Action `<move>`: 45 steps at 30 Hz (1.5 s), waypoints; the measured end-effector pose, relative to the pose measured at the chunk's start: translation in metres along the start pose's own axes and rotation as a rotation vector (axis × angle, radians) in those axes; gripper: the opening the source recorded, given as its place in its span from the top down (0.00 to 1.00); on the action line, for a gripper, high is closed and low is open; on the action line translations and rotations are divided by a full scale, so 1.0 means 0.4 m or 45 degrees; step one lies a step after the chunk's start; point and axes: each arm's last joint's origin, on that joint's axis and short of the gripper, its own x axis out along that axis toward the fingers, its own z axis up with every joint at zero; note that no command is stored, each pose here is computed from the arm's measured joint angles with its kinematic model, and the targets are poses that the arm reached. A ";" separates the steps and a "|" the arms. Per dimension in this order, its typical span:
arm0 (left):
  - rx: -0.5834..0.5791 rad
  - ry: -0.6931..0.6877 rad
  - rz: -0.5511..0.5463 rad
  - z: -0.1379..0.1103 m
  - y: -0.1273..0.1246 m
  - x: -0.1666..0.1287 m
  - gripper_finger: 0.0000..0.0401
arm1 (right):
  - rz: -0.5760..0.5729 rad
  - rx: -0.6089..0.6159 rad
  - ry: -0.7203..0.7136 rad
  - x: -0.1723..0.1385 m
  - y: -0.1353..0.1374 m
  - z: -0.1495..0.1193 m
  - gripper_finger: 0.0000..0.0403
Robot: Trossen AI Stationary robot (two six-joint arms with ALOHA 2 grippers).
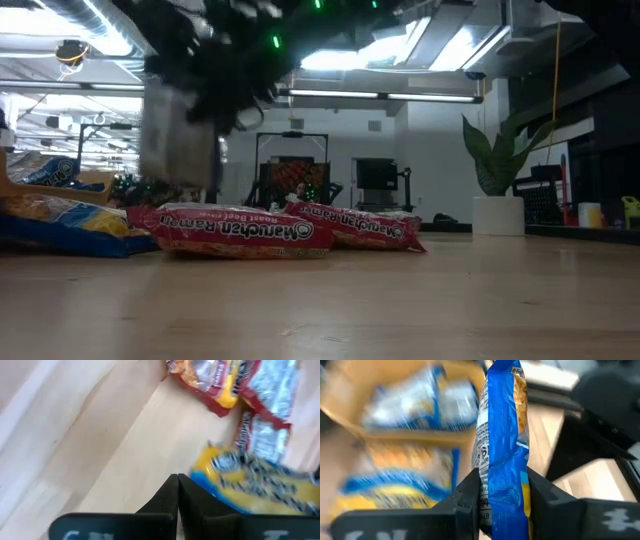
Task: Sort Maruchan noodles
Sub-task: Put the blue noodle pack into the yellow bin
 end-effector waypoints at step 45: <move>-0.113 -0.964 0.168 -0.421 -0.143 -0.377 0.83 | 0.672 0.402 -0.545 0.132 0.080 0.127 0.80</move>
